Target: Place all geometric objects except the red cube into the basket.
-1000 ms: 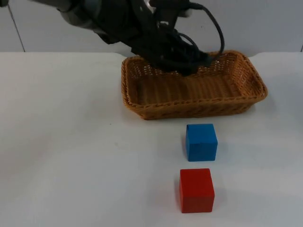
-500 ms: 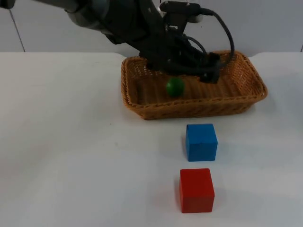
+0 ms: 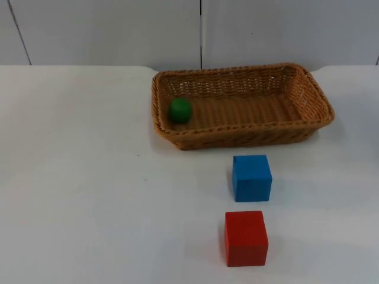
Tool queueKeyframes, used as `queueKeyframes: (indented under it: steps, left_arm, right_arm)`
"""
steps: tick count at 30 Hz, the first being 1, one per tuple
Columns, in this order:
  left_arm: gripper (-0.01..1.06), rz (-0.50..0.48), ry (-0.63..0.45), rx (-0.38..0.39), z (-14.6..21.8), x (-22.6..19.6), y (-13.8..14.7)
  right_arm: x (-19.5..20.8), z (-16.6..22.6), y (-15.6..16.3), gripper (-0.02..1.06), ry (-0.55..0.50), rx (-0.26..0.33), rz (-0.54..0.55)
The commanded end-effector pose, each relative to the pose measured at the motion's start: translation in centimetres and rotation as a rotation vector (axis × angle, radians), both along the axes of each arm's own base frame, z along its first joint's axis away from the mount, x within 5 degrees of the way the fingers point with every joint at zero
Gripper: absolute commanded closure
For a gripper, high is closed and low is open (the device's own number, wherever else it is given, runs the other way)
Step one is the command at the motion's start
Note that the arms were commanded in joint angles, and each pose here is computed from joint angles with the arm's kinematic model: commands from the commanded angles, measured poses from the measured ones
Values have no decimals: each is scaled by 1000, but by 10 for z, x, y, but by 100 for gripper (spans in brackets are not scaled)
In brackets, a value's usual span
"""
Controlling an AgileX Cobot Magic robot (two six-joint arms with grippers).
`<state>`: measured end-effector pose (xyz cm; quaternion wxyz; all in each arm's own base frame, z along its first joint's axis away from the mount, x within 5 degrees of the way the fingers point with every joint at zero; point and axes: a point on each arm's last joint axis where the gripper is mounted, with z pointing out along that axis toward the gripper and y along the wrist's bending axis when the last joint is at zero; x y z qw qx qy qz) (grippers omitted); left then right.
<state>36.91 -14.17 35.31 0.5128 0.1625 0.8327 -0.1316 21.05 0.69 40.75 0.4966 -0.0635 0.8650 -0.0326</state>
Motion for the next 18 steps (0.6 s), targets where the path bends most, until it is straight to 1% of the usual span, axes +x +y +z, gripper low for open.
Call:
queueKeyframes:
  steps: [1,2,3,4,6,8,9,11,13,14,15,16,18]
  left_arm:
    - [0,73,-11,-31,8,-18,24]
    - [0,131,-5,-41,10,-40,47]
    - [0,164,-11,-34,11,-58,62]
    - [0,164,-11,-34,11,-58,62]
    - [0,214,-36,-28,12,-90,85]
    - [0,269,-42,-41,13,-114,103]
    - [0,269,-42,-41,13,-114,103]
    - [0,304,-39,-39,17,-132,115]
    - [0,333,-37,-19,18,-141,123]
    - [0,339,-35,-4,19,-144,126]
    - [0,339,-35,-4,19,-144,126]
    - [0,340,-31,16,19,-145,127]
    - [0,341,-27,26,18,-145,128]
  right_arm:
    - [-3,4,1,-1,-4,7,14]
    - [-3,4,3,-1,-4,22,36]
    - [-3,3,5,-1,2,27,52]
    - [-3,3,5,-1,2,27,52]
    - [-4,-2,13,-1,45,18,119]
    - [-2,-14,31,-1,104,9,207]
    - [-2,-14,31,-1,104,9,207]
    - [2,-35,55,-1,180,6,300]
    - [9,-59,88,-1,244,43,375]
    - [13,-70,108,-1,259,59,417]
    - [13,-70,108,-1,259,59,417]
    - [19,-87,134,-1,281,76,453]
    - [26,-107,159,-1,321,114,455]
